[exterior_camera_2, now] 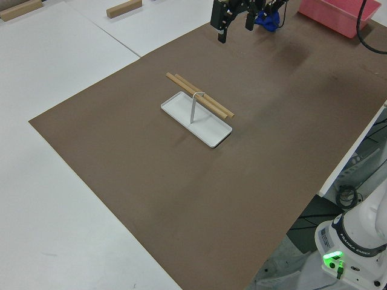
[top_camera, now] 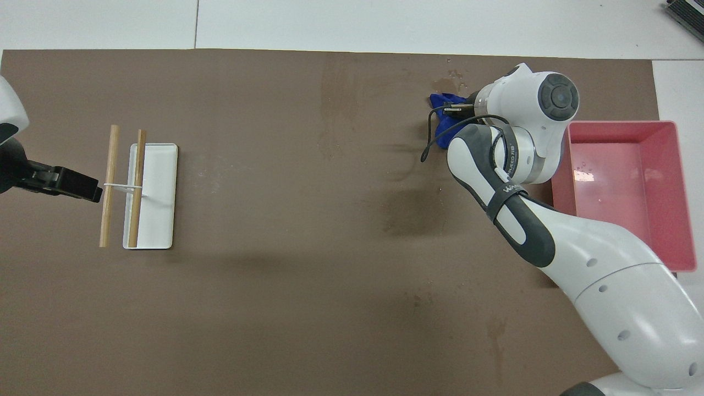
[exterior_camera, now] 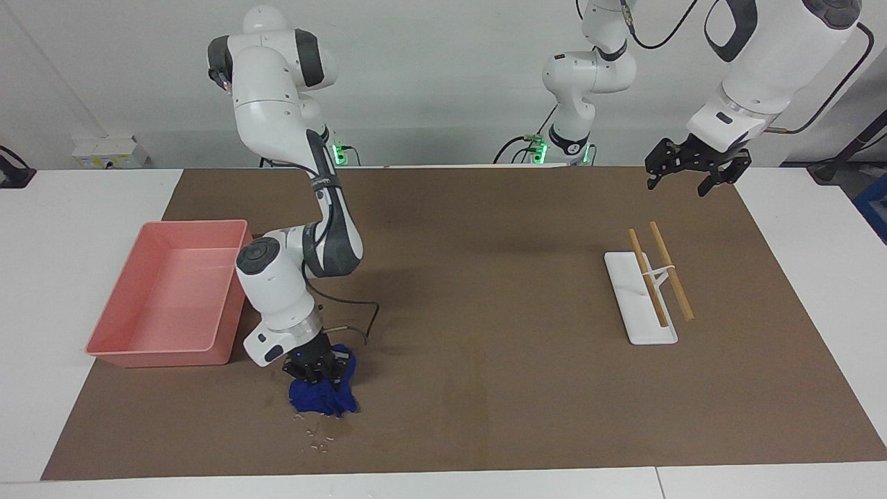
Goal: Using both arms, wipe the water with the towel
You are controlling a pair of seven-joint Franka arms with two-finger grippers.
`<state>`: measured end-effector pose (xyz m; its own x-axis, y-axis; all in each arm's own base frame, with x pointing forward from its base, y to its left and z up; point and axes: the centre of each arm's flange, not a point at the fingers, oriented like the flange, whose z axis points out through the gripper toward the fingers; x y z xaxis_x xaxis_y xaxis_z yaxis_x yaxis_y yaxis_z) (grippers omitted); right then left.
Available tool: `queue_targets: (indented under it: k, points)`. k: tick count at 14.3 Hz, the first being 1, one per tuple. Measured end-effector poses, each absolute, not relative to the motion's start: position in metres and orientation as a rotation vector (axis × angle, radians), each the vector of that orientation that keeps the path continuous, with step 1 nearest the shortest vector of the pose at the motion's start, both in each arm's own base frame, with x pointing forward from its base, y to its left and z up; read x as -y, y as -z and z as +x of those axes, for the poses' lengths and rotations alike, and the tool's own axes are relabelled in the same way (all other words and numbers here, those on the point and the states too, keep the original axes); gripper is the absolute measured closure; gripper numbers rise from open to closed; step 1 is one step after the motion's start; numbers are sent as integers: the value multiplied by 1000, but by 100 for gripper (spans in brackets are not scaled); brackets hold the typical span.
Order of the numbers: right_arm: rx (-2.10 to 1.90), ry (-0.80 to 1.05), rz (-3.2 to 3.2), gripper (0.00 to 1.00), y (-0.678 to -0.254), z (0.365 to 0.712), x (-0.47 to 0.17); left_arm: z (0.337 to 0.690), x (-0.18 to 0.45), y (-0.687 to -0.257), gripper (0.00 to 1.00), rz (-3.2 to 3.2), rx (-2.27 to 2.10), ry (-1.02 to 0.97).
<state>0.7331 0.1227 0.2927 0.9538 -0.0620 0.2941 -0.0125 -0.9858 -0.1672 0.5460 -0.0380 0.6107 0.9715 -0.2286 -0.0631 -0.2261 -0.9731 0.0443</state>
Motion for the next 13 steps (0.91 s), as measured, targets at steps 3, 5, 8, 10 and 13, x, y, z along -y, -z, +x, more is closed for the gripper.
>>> queue_targets:
  k: [3, 5, 8, 10, 13]
  points:
    - [-56, 451, -2943, 78, -293, 733, -123, 546, 38, -611, 0, 3083, 356, 106]
    - [-54, 454, -2942, 78, -293, 734, -124, 546, 38, -611, 0, 3083, 355, 106]
    - [-44, 477, -2936, 78, -293, 744, -128, 546, 38, -611, 0, 3083, 355, 106]
    - [-34, 474, -2937, 78, -293, 750, -130, 546, 38, -611, 0, 3083, 355, 106]
    - [-17, 466, -2942, 78, -294, 756, -133, 546, 38, -611, 0, 3083, 355, 106]
